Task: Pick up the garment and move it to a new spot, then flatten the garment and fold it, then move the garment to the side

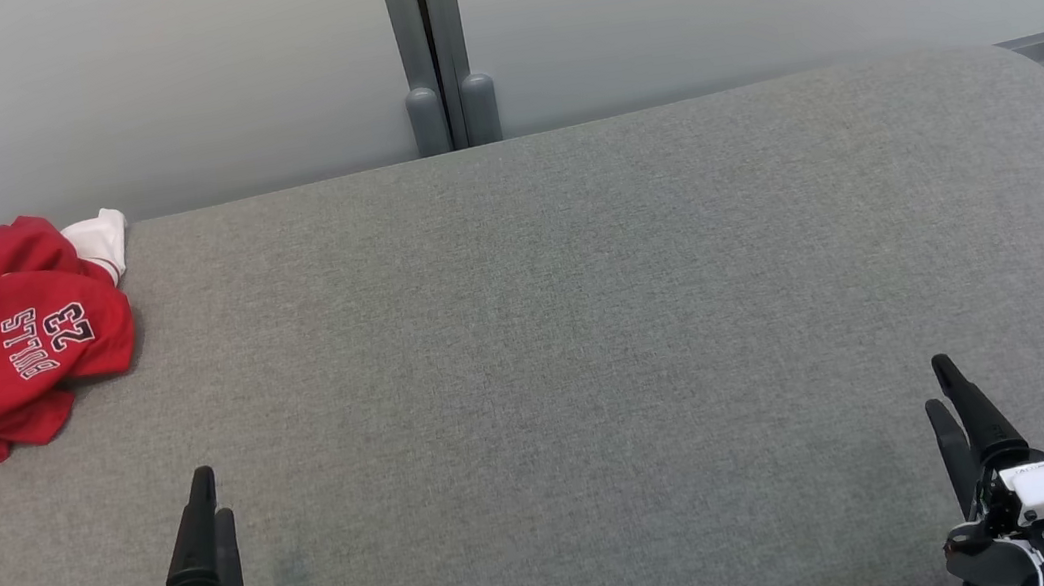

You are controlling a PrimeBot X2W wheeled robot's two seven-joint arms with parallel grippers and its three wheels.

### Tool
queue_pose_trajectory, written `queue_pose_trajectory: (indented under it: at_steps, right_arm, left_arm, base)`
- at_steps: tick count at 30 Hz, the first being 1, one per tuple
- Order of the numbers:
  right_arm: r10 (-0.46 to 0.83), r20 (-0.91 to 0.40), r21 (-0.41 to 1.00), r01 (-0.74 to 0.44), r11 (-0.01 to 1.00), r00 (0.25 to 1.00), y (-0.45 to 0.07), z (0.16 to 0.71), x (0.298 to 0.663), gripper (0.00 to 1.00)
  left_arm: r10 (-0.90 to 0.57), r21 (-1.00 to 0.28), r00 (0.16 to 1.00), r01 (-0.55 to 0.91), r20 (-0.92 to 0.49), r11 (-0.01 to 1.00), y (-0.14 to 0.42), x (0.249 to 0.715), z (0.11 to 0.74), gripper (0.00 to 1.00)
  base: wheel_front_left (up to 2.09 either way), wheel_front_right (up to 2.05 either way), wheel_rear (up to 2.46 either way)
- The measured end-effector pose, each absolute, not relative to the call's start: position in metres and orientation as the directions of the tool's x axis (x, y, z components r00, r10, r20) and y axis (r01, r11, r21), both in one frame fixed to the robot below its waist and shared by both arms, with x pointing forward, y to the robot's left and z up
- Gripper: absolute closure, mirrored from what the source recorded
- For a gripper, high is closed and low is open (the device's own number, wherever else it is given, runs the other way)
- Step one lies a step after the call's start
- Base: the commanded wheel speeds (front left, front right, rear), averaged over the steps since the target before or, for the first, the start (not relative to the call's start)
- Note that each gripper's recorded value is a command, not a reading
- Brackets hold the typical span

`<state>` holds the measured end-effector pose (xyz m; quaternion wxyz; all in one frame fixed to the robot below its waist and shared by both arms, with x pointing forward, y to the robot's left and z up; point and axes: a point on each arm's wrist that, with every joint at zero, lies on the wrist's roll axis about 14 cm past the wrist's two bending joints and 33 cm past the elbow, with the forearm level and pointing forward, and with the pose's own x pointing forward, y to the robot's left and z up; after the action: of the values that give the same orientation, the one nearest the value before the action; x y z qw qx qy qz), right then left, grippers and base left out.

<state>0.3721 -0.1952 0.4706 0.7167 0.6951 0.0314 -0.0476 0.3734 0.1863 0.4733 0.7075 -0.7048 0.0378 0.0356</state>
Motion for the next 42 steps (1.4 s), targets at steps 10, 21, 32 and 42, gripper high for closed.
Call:
queue_pose_trajectory:
  at_steps: [10,21,32,42]
  right_arm:
    - [-0.058,-0.093,0.976,0.102,0.192,0.994,-0.202,0.477,0.373,0.00]
    - [-0.053,-0.015,0.887,0.038,0.461,0.998,-0.200,0.501,0.377,0.00]
    - [-0.044,0.011,0.768,0.020,0.641,0.999,-0.197,0.507,0.375,0.00]
    - [-0.031,0.038,0.628,0.000,0.778,0.999,-0.194,0.513,0.375,0.00]
  left_arm:
    - [0.005,-0.990,0.997,-0.072,-0.072,0.124,0.183,0.375,0.484,0.00]
    - [0.009,-0.947,1.000,-0.005,-0.002,0.320,0.182,0.378,0.505,0.00]
    - [-0.004,-0.854,0.999,0.032,0.035,0.519,0.175,0.376,0.516,0.00]
    - [-0.014,-0.747,0.999,0.037,0.037,0.664,0.171,0.372,0.514,0.00]
  base:
    - [0.00,0.00,0.00]
    - [0.00,0.00,0.00]
    - [0.00,0.00,0.00]
    - [0.00,0.00,0.00]
